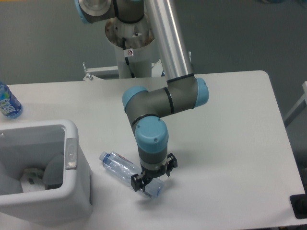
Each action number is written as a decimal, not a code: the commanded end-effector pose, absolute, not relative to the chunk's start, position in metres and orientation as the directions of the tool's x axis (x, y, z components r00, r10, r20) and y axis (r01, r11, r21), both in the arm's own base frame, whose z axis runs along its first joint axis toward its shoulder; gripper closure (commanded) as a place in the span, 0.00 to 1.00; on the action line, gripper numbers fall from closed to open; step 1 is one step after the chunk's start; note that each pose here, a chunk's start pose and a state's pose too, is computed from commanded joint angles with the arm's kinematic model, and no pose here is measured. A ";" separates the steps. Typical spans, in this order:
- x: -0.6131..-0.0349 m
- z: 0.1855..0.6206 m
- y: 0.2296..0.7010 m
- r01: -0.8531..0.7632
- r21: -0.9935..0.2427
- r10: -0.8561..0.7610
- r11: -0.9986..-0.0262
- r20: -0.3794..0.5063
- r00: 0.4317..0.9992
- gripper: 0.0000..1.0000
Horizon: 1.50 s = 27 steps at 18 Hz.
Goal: Place the trash in the trash can
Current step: 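Rotate the gripper to align with the bottle and grasp it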
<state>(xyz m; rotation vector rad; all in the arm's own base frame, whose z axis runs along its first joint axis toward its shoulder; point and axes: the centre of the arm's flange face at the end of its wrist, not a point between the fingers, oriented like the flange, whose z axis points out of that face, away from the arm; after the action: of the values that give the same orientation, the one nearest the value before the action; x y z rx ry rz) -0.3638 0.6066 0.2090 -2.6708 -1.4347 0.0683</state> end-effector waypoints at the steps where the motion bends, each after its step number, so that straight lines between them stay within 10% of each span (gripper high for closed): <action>1: -0.364 0.210 0.609 0.827 -0.120 0.832 -0.549 0.014 0.554 0.00; 14: -0.341 0.185 0.622 0.821 -0.087 0.825 -0.564 -0.008 0.566 0.04; 19: -0.339 0.183 0.622 0.821 -0.081 0.824 -0.566 -0.010 0.567 0.30; 27: -0.339 0.195 0.622 0.813 -0.095 0.817 -0.575 -0.004 0.577 0.45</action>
<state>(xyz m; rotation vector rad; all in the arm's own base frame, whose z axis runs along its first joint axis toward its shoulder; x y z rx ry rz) -0.3388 0.6217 0.1955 -2.7158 -1.4061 0.0721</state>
